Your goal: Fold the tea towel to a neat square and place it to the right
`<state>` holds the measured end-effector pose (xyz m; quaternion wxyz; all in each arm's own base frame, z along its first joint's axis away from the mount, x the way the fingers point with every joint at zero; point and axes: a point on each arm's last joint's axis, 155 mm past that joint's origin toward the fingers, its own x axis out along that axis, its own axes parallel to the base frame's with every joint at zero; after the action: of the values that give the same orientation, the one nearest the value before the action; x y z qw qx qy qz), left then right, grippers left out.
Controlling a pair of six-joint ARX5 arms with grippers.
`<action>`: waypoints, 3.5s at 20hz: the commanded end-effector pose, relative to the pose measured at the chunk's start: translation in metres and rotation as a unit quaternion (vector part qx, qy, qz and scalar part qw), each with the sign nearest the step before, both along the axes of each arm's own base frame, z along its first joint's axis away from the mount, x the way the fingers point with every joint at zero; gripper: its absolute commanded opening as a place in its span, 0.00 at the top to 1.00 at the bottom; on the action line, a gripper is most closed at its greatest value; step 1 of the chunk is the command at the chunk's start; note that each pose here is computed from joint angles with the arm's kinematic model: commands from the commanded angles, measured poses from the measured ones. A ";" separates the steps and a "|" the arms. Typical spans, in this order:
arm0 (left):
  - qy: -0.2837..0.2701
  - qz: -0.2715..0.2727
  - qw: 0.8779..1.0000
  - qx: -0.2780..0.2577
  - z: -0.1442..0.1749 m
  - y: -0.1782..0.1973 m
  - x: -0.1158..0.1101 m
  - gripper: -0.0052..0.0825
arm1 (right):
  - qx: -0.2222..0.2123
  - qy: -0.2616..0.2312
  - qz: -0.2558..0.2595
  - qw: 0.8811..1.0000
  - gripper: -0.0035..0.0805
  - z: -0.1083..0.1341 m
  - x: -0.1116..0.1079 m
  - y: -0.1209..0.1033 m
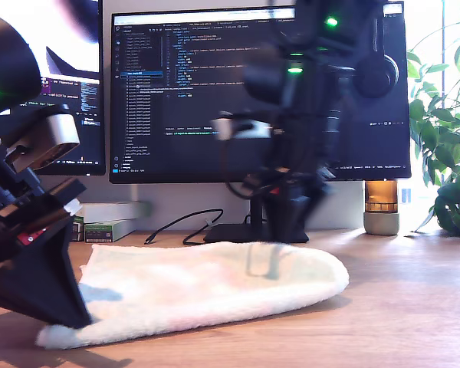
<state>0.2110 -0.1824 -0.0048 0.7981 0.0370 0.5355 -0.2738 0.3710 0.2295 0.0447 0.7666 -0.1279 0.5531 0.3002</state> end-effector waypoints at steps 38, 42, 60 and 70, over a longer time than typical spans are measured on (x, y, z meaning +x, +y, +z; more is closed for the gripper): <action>0.110 0.031 0.985 0.126 -0.054 0.063 -0.055 0.97 | 0.155 0.211 -0.054 0.964 0.97 -0.013 -0.044 0.022; 0.110 0.031 0.986 0.125 -0.054 0.062 -0.055 0.97 | 0.112 0.188 -0.067 0.974 0.97 -0.023 -0.037 0.009; 0.112 0.011 0.988 0.105 -0.053 0.053 -0.057 0.97 | 0.111 0.156 -0.059 0.980 0.64 -0.012 -0.019 0.004; 0.115 0.002 0.989 0.094 -0.052 0.048 -0.058 0.97 | 0.162 0.044 -0.050 0.985 0.62 0.011 0.037 0.019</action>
<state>0.2089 -0.1762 -0.0040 0.7904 0.0442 0.5507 -0.2646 0.4022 0.2451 0.0528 0.7585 0.0420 0.5486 0.3491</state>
